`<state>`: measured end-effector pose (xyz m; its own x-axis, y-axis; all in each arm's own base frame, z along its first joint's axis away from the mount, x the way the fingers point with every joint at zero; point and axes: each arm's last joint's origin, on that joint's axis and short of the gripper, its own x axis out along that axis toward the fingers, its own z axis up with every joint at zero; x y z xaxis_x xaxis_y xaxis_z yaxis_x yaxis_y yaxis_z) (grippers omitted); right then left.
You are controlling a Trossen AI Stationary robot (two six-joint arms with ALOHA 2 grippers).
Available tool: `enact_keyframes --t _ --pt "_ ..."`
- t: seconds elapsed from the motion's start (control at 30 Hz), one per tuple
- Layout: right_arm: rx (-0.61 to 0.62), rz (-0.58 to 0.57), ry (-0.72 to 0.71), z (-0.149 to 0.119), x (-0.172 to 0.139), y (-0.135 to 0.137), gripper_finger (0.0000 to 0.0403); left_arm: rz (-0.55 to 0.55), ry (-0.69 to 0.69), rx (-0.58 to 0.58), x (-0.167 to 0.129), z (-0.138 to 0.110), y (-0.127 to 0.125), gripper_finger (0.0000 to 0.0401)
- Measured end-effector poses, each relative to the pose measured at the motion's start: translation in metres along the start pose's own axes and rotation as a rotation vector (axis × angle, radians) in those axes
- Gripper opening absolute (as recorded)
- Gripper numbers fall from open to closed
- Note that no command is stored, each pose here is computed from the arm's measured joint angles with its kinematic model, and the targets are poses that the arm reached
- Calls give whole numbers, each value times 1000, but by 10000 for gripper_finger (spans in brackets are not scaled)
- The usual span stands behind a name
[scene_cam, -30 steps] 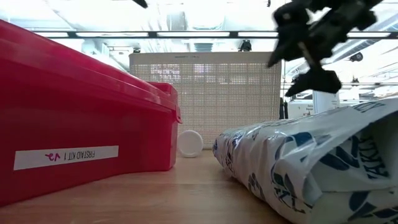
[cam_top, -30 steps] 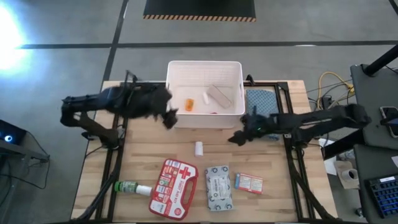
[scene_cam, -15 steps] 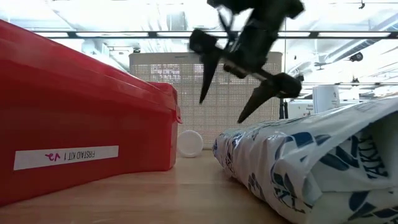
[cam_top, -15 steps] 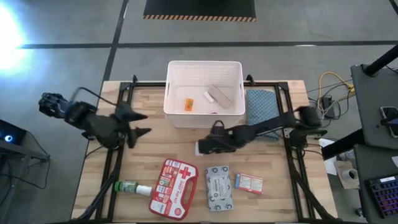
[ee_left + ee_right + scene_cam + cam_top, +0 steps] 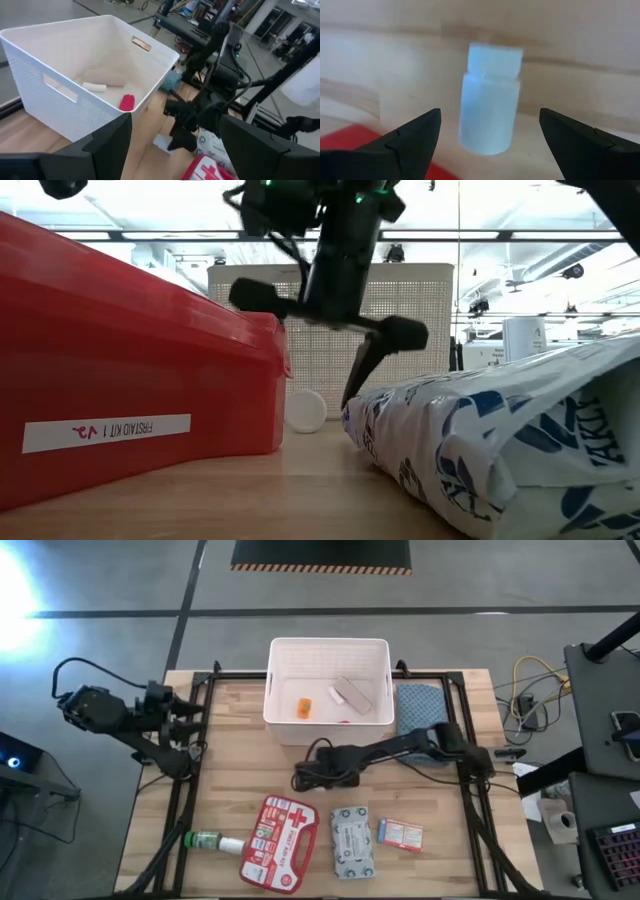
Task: Pick & place medical supplies in basket/bin
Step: Put the top white pill bottle into the white bin, then put the green pill bottle into the white bin
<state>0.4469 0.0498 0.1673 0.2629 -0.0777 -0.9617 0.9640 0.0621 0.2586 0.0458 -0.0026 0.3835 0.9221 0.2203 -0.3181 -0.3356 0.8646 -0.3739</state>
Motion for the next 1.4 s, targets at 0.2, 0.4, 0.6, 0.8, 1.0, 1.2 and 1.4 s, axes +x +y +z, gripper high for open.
enact_keyframes --t 0.2,0.4,0.6,0.8,1.0,1.2,1.4 --pt "14 -11 53 1 20 4 298 24 -8 34 -5 -1 7 278" --pt "-1 -8 46 1 20 5 161 55 32 72 -4 -6 10 278" --pt "-28 140 -77 3 -36 18 147 54 33 78 -4 -7 9 278" --pt "-61 423 -381 14 -169 23 147 49 24 70 -4 -6 9 278" --pt "-160 247 -513 96 -221 -14 185 46 16 61 9 -7 -2 278" --pt "-266 201 -414 179 -220 -37 278 124 33 18 24 -13 -10 278" --pt "-413 164 -421 177 -231 -44 361 169 294 -60 31 -31 -8 278"
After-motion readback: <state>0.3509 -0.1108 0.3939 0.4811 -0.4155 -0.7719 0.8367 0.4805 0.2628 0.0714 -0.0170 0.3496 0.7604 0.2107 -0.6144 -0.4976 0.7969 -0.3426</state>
